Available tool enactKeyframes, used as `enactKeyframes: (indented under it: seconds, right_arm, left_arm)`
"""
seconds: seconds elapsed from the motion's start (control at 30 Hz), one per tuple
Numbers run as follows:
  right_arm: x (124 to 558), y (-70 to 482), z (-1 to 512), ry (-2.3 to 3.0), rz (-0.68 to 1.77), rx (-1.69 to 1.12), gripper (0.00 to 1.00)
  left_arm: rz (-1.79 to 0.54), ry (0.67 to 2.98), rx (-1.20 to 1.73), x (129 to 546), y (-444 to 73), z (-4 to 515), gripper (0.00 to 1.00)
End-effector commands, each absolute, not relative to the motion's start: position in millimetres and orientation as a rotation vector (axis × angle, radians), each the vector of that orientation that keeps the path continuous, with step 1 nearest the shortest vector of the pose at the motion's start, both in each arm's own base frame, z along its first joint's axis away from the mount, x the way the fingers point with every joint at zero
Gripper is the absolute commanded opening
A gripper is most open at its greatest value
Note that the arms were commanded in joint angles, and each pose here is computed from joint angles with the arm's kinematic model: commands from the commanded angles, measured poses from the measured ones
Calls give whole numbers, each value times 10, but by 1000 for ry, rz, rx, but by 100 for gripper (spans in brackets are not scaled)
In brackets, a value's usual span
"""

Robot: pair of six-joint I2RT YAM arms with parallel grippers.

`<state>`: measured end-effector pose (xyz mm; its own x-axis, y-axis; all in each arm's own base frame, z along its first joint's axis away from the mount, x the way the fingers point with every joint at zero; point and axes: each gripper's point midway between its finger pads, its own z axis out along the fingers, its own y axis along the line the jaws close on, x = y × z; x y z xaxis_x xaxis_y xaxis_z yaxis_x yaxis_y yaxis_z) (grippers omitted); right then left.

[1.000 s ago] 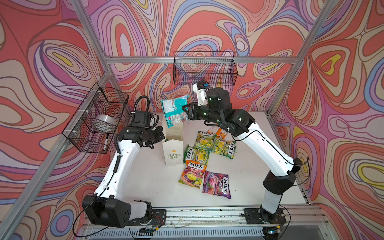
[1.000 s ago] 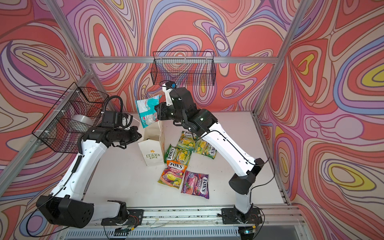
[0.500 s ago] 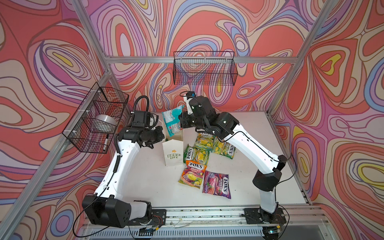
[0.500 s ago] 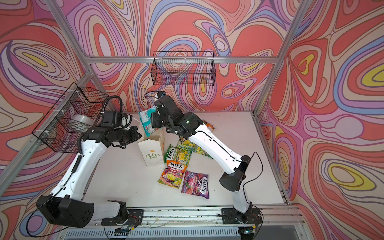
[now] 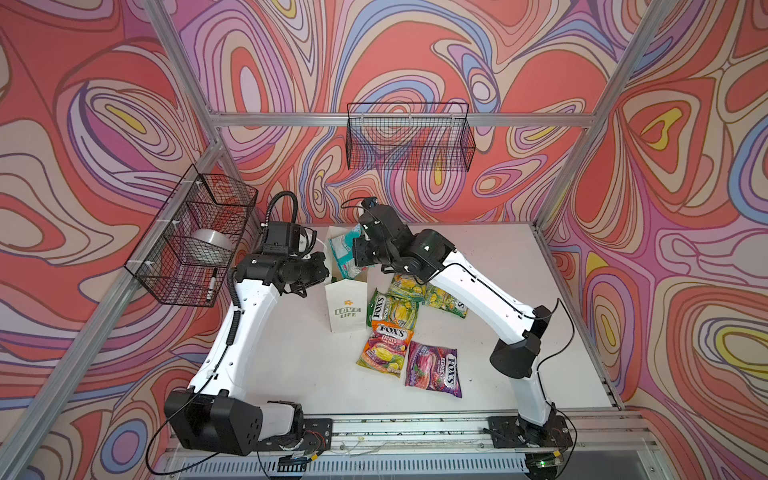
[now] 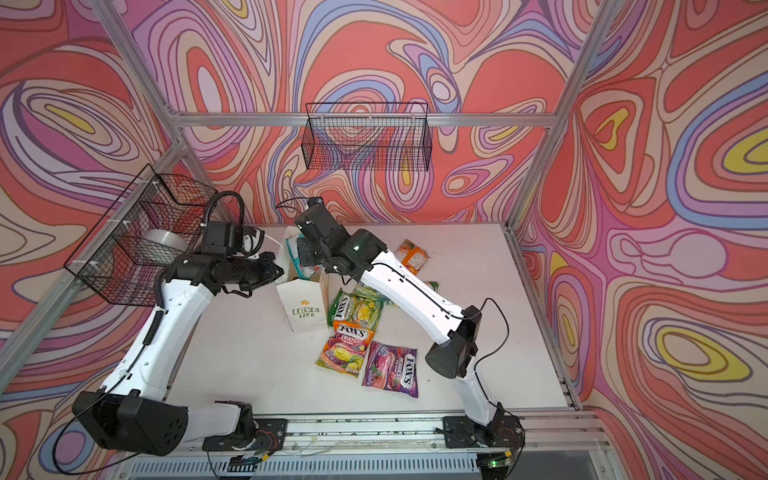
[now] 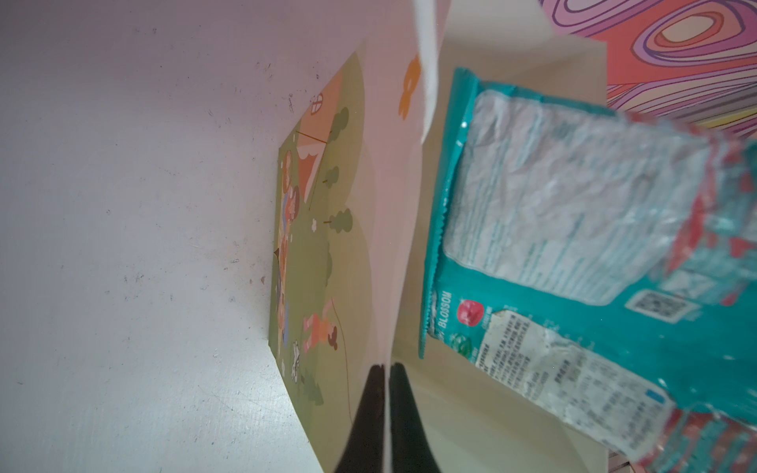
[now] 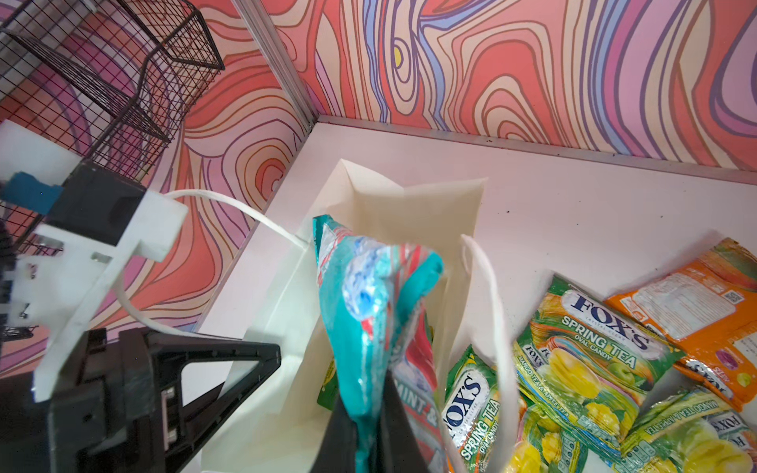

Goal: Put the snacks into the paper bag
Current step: 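Lower the teal packet over the bag opening and release it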

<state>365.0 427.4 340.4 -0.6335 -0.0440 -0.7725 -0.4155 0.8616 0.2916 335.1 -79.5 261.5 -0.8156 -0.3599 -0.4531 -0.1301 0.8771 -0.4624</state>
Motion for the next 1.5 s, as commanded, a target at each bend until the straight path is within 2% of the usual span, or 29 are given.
enactKeyframes:
  seconds: [0.0,0.23,0.53,0.83,1.1,1.3,1.37,1.47]
  right_arm:
    - [3673,4331,3501,2165,580,-320,0]
    - [3686,4368,3456,2169,589,-317,0]
    - [3668,4427,3484,2154,627,-329,29]
    - [3517,4534,3692,2092,705,-385,45]
    - [3219,4550,4006,2011,767,-492,75]
    - [2835,4530,4387,1902,909,-632,95]
    - [2730,4436,4527,1862,935,-641,98]
    - [2642,4157,4700,1820,916,-601,99]
  left_arm:
    - [-593,2473,-357,3326,-795,2680,0]
    - [-593,2471,-356,3325,-795,2686,0]
    - [-591,2467,-354,3318,-792,2699,0]
    - [-583,2463,-354,3318,-781,2710,0]
    - [-574,2466,-358,3313,-769,2698,0]
    - [-567,2471,-361,3315,-761,2686,0]
    - [-565,2470,-362,3315,-759,2687,0]
    - [-564,2470,-362,3316,-757,2687,0]
